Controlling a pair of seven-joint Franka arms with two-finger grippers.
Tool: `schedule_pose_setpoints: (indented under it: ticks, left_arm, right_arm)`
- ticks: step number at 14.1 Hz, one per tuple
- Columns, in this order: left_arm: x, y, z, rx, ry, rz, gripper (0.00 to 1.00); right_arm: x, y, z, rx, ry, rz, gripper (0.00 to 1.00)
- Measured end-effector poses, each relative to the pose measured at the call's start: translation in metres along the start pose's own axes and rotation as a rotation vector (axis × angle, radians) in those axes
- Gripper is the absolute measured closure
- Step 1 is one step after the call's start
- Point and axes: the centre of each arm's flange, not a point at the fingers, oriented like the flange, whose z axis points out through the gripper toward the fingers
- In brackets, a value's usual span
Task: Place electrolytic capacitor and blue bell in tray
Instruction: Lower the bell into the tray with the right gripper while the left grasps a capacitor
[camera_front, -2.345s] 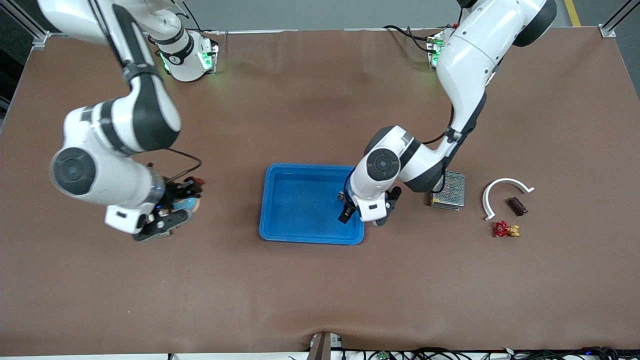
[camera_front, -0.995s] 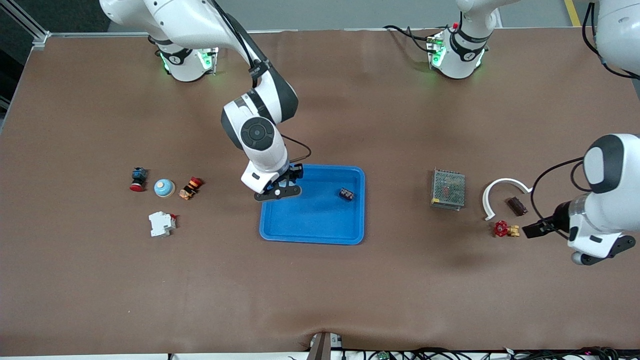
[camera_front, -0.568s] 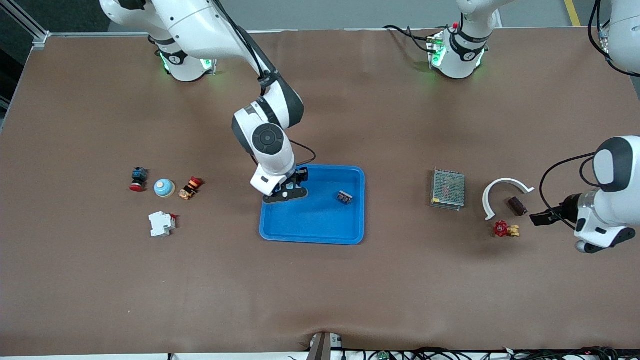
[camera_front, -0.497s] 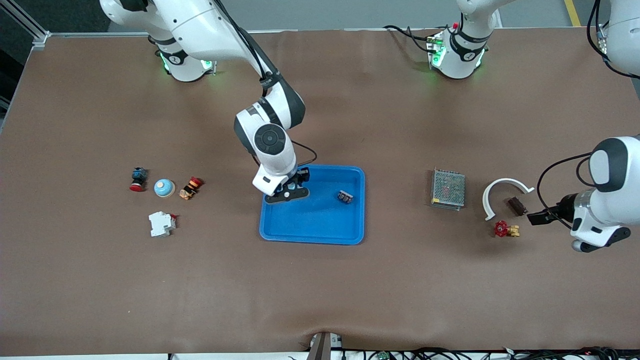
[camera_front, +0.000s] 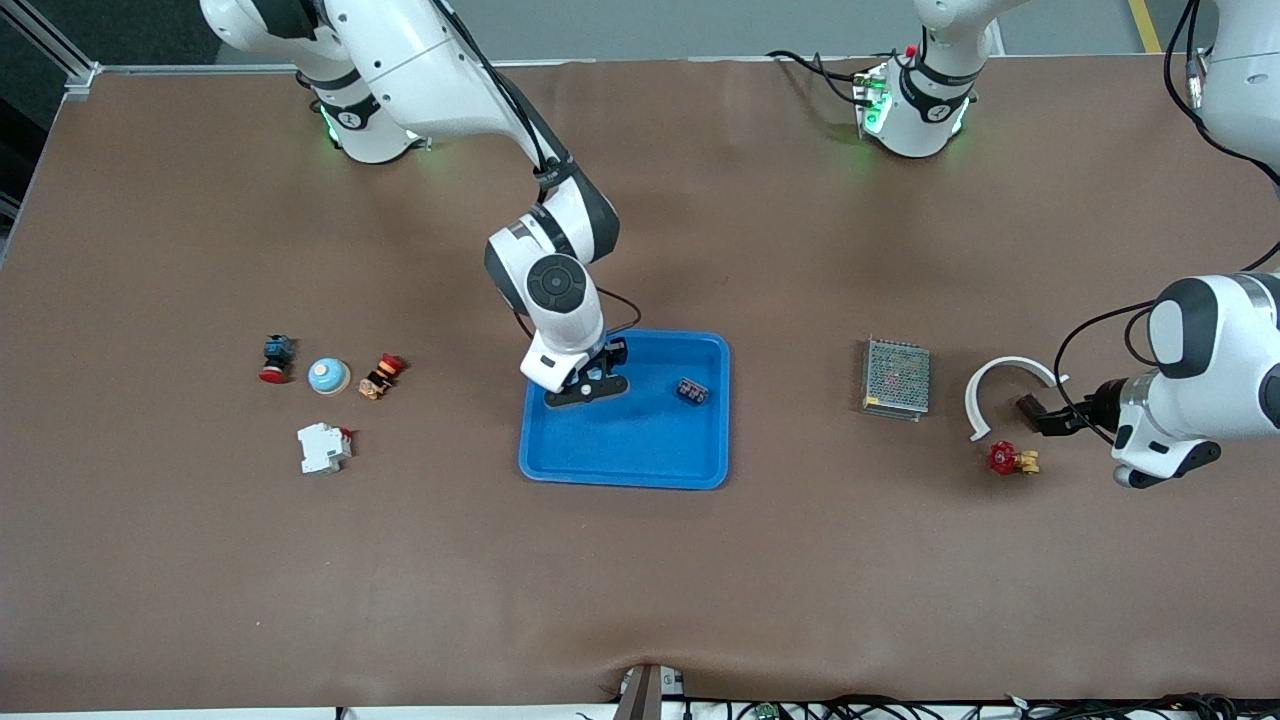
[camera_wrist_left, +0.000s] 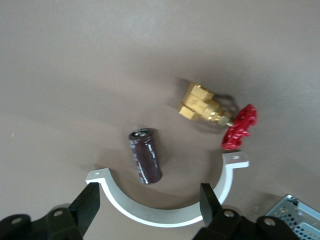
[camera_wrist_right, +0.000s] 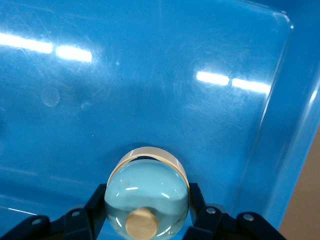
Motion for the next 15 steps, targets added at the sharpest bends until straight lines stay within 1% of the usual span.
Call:
schedule_pose_setpoints:
  ticks: [1, 3, 4, 5, 6, 7, 8, 9, 10, 11, 12, 13, 14, 15]
  left_arm:
    - [-0.002, -0.003, 0.006, 0.001, -0.012, -0.004, 0.13]
    - [-0.008, -0.005, 0.02, 0.006, -0.042, -0.002, 0.14]
    - [-0.009, -0.005, 0.027, 0.006, -0.049, -0.003, 0.19]
    - [-0.01, -0.007, 0.033, 0.001, -0.047, -0.008, 0.19]
    - [-0.009, -0.01, 0.039, -0.007, -0.04, -0.014, 0.25]
    - [-0.007, -0.012, 0.045, -0.016, -0.031, -0.018, 0.28]
    - [-0.005, -0.013, 0.052, -0.025, -0.023, -0.021, 0.28]
    - [-0.004, -0.013, 0.059, -0.033, -0.018, -0.022, 0.26]
    - [-0.002, -0.011, 0.065, -0.04, -0.014, -0.021, 0.27]
    - [-0.001, -0.01, 0.069, -0.044, -0.014, -0.02, 0.29]
    - [-0.001, -0.008, 0.072, -0.047, -0.013, -0.018, 0.29]
    - [-0.001, -0.007, 0.075, -0.05, -0.013, -0.017, 0.33]
    - [0.0, -0.007, 0.077, -0.053, -0.012, -0.016, 0.33]
    - [0.0, -0.006, 0.079, -0.054, -0.014, -0.016, 0.41]
  right_arm:
    - [0.0, -0.001, 0.0, 0.0, 0.0, -0.001, 0.32]
    - [-0.001, -0.001, 0.001, 0.0, 0.001, -0.002, 0.32]
    - [-0.001, -0.002, 0.002, 0.0, 0.003, -0.003, 0.32]
    - [-0.001, -0.002, 0.003, 0.001, 0.006, -0.003, 0.32]
    - [-0.001, -0.003, 0.005, 0.001, 0.006, -0.004, 0.32]
    - [-0.001, -0.003, 0.006, 0.0, 0.005, -0.005, 0.31]
    - [-0.002, -0.003, 0.007, -0.001, 0.005, -0.006, 0.27]
    - [-0.002, -0.003, 0.007, -0.001, 0.005, -0.006, 0.27]
    - [-0.001, -0.003, 0.007, 0.0, 0.005, -0.006, 0.22]
    - [-0.001, -0.003, 0.006, 0.0, 0.006, -0.006, 0.14]
    - [-0.001, -0.003, 0.005, 0.0, 0.005, -0.007, 0.03]
    - [-0.001, -0.004, 0.004, -0.002, 0.0, -0.008, 0.0]
    - [-0.001, -0.003, -0.001, -0.006, -0.012, -0.008, 0.0]
    - [0.0, -0.002, -0.012, -0.012, -0.029, -0.011, 0.0]
